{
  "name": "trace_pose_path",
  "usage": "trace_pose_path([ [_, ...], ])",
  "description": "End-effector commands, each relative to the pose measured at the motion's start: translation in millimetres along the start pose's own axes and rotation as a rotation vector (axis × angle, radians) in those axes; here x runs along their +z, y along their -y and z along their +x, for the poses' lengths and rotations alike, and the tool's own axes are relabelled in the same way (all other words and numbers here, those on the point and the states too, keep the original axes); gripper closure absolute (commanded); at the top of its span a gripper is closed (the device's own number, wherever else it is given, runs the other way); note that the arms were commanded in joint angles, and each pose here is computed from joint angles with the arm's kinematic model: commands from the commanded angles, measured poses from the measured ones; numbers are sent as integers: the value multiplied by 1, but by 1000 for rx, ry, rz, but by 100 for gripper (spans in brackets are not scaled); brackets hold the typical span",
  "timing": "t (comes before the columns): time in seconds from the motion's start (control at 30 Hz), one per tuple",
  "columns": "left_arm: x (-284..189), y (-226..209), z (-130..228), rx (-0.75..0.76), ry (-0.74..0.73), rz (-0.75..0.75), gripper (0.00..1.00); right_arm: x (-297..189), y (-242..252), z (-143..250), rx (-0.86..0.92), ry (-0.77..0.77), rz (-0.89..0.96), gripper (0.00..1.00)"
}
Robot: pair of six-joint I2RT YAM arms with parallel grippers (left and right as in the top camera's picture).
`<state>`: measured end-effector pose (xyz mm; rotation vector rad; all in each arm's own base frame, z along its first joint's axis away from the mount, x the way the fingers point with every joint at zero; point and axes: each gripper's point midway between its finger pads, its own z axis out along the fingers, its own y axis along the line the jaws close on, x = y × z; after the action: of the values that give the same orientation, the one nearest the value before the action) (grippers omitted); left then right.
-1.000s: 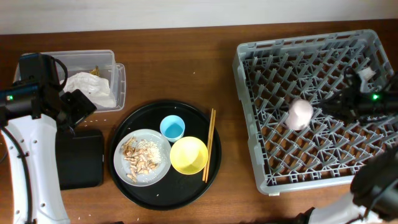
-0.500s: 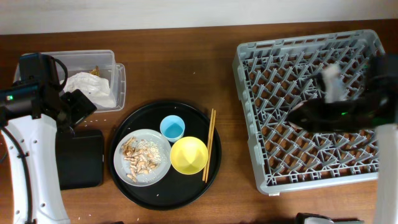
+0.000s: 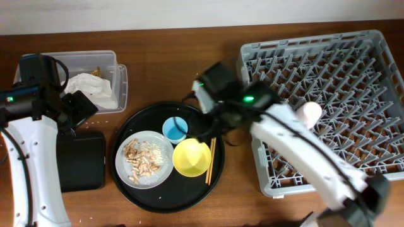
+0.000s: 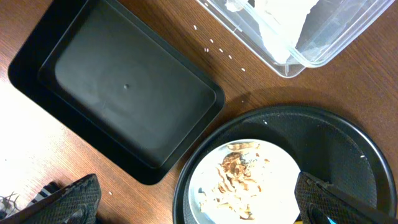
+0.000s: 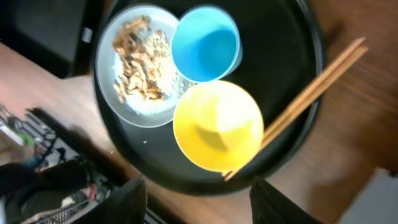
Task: Sort waste into correct bins and load items into the dishwasher rack
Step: 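Move the right gripper back to the tray and grasp the blue cup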
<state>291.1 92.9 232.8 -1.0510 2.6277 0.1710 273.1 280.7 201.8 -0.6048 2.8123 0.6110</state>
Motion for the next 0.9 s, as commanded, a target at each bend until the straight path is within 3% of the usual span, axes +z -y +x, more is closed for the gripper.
trace_pose_path([
  [0.0, -2, -2, -1, -15, 12, -6, 1, 32, -12, -21, -6, 38, 26, 45],
  [0.17, -2, -2, -1, -15, 12, -6, 1, 55, -38, -40, -92, 111, -6, 44],
  [0.37, -2, -3, -1, -15, 12, -6, 1, 90, -54, -53, -183, 213, 139, 46],
  [0.6, -2, -2, -1, -15, 12, -6, 1, 133, -41, -43, -168, 197, 303, 51],
  [0.87, -2, -3, -1, -15, 12, -6, 1, 148, -32, -38, -163, 169, 338, 57],
])
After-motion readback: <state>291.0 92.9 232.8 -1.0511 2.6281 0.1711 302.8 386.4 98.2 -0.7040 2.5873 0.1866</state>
